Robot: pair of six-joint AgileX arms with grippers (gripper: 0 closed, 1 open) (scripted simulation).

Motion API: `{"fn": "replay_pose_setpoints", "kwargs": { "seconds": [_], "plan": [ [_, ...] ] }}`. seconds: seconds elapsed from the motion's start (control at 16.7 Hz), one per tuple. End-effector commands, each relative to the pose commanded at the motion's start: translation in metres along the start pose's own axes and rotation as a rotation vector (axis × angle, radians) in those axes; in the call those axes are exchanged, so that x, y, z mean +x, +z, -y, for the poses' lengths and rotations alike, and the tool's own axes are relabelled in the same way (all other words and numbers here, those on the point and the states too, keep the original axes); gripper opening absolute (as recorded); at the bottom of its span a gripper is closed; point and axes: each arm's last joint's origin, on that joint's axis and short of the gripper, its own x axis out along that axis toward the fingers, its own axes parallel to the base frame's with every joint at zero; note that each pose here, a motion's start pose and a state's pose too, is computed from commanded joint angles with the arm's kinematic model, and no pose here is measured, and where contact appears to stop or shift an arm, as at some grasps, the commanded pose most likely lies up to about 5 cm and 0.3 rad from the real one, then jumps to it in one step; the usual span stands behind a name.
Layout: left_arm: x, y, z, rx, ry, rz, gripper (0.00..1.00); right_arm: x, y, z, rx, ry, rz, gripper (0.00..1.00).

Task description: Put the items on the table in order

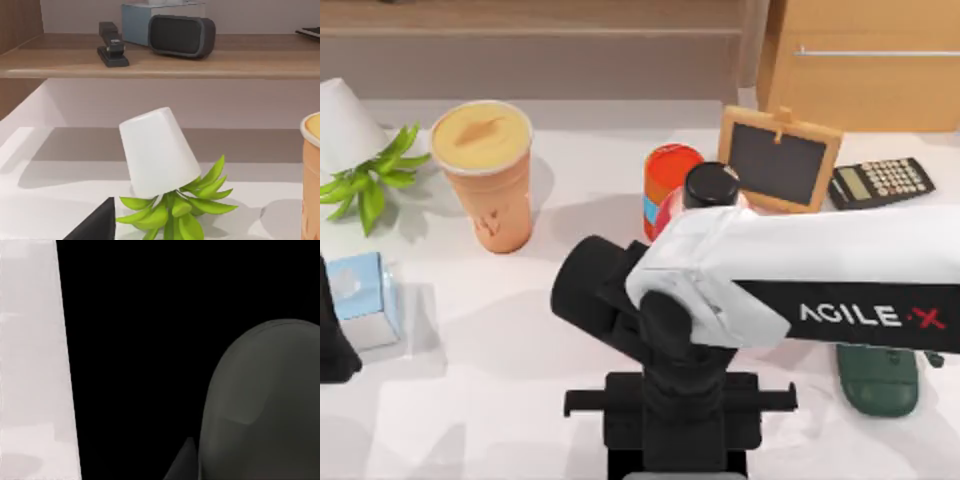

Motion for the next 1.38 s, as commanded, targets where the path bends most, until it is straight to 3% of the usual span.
{"fn": "replay_pose_setpoints", "kwargs": {
  "seconds": [0.78,1.38],
  "plan": [
    [0.0000,0.0000,0.0000,0.000,0.000,0.000,1.00,0.0000,0.0000,0.0000,0.000,0.000,0.000,0.98],
    [0.0000,0.0000,0.0000,0.000,0.000,0.000,1.00,-0.0003,-0.0004,-0.0002,0.001,-0.001,0.000,1.00]
  ]
}}
